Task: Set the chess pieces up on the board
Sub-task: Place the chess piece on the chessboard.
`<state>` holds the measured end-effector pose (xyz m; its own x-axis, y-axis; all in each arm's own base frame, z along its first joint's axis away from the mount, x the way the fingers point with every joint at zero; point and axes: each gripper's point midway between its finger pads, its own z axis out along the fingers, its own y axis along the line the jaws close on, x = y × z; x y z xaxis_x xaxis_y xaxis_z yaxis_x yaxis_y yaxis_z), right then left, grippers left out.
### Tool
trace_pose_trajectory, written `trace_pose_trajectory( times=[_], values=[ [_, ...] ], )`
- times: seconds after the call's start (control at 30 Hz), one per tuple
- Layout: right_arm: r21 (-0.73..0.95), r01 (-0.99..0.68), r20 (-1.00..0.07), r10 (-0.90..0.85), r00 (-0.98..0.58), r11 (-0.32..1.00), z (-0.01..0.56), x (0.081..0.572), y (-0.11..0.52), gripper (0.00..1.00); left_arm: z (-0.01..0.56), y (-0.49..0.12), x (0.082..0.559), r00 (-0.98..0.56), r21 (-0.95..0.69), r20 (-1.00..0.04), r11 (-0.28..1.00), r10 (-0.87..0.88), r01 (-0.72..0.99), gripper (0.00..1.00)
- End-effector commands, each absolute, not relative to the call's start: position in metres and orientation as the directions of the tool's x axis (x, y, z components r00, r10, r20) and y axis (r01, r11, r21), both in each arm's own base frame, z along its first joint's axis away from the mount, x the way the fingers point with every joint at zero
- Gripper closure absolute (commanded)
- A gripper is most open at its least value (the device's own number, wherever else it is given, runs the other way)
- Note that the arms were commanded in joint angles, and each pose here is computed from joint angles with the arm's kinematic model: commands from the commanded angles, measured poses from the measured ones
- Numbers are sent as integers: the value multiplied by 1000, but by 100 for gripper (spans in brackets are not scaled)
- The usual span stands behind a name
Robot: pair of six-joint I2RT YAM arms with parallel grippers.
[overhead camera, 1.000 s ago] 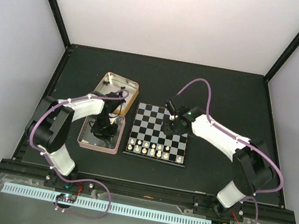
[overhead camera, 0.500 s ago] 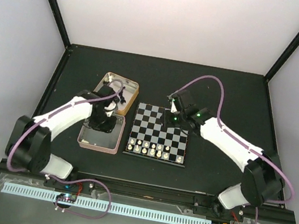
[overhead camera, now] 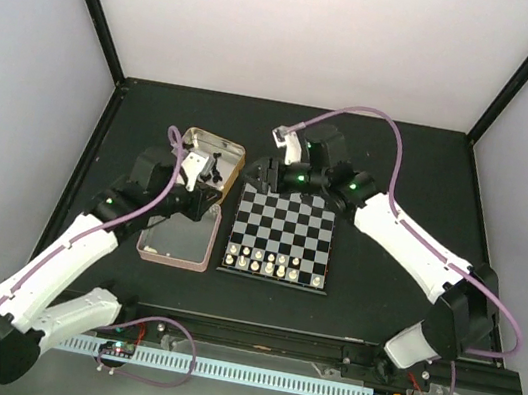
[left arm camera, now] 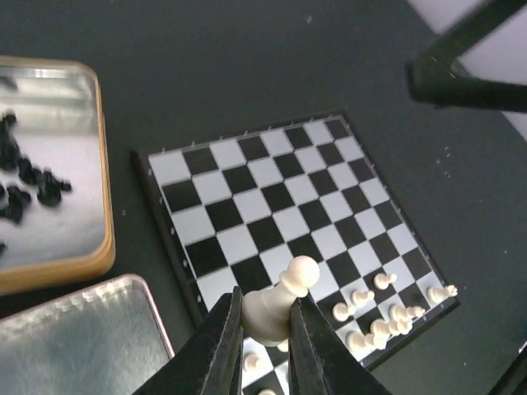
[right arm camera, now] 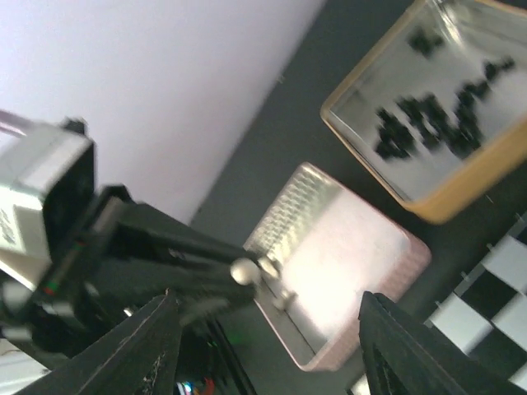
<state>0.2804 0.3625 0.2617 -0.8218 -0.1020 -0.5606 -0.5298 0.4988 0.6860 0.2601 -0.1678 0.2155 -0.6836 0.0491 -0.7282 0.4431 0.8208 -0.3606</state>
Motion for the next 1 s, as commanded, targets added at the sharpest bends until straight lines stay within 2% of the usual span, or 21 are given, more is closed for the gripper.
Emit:
trace_pose_trajectory(
  times=[0.0, 0.2, 0.43, 0.7, 0.97],
  values=[
    [713, -581, -601, -85, -795, 392, 305, 275, 388, 40, 262, -175, 263, -488, -266, -871, 776, 61, 573, 91],
    [689, -606, -592, -173, -787, 399, 297, 258, 413, 45, 289, -173, 254, -373, -190, -925, 758, 76, 624, 91],
    [682, -620, -594, -201, -779, 388, 300, 253, 424, 57, 300, -175, 246, -321, -163, -944, 733, 79, 660, 91],
    [711, -596, -562, -207, -801, 373, 294, 248, 433, 73, 304, -178, 240, -301, -160, -951, 711, 76, 685, 91],
    [735, -561, -540, -172, -824, 381, 292, 250, 435, 95, 306, -176, 235, -285, -157, -956, 705, 66, 692, 87]
  ],
)
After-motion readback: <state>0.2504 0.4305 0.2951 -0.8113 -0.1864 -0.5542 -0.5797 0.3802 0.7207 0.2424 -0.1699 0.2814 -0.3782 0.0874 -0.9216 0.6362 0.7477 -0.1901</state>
